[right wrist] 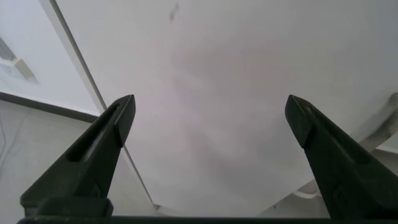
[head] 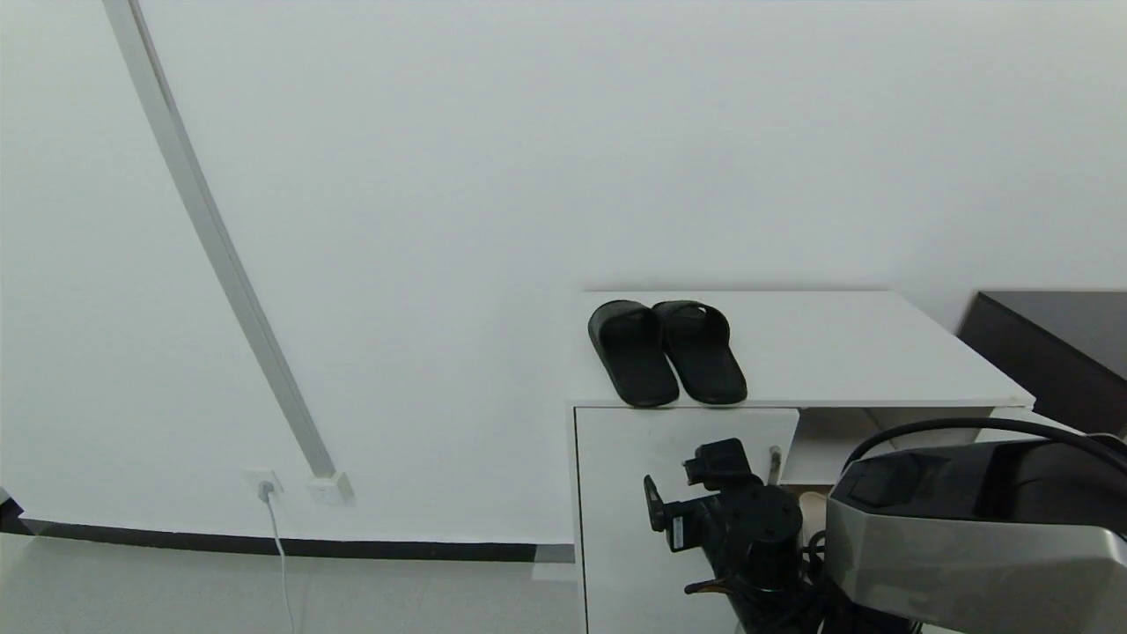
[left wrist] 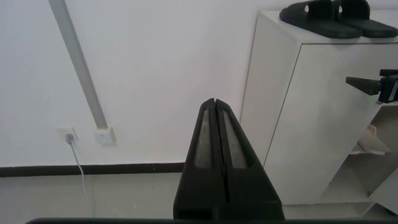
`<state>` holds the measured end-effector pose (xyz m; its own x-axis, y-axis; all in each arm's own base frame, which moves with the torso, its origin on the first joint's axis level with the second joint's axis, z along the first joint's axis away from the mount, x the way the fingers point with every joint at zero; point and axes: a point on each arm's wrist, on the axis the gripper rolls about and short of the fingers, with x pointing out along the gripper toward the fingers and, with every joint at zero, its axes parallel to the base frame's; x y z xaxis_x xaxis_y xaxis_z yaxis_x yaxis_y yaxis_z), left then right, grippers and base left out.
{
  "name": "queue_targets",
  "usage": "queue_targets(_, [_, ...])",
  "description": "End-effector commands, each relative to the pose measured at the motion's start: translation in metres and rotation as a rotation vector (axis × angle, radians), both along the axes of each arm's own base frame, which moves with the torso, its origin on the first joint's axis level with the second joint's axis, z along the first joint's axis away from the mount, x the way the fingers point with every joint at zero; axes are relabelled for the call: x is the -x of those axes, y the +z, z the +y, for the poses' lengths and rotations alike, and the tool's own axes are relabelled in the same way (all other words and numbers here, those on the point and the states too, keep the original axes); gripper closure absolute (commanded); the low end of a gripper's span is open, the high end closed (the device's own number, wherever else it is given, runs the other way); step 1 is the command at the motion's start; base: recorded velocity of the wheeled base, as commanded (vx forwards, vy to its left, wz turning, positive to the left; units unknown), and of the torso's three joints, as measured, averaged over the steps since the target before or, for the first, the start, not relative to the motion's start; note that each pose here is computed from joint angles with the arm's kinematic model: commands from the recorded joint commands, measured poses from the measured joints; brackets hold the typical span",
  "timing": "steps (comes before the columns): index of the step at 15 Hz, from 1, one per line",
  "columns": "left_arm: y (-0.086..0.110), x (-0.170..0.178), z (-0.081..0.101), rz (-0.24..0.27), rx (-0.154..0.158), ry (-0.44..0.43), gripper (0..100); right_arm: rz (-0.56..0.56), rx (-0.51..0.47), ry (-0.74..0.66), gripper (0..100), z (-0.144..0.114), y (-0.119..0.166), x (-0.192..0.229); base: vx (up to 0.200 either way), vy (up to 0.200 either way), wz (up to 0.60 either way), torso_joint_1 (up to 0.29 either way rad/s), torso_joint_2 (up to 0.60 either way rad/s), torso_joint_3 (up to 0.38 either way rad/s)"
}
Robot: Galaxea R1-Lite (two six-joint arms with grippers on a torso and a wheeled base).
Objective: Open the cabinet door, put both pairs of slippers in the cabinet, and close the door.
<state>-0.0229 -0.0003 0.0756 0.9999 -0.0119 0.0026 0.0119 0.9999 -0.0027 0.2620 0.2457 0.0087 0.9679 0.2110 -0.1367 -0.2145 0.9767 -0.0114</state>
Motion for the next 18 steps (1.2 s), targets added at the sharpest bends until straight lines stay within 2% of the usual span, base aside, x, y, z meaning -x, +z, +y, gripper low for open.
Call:
queue_targets(1, [0.0001,-0.0001,0.0000,0.001,0.000,0.000,100,0.000,0.000,0.002,0,0.0004,-0.0002,0.0004,0.000,0.000,0.00,0.266,-0.60,-0.344])
queue_targets(14, [0.0001,-0.0001,0.0000,0.001,0.000,0.001,100,0.003,-0.013,0.006,0,0.0000,0.0005,0.0009,0.000,0.000,0.00,0.196,-0.43,-0.234])
queue_targets(18, [0.0001,-0.0001,0.0001,0.001,0.000,0.000,100,-0.004,-0.003,0.004,0,-0.0009,0.0017,-0.0013,0.000,0.000,0.00,0.046,-0.10,-0.049])
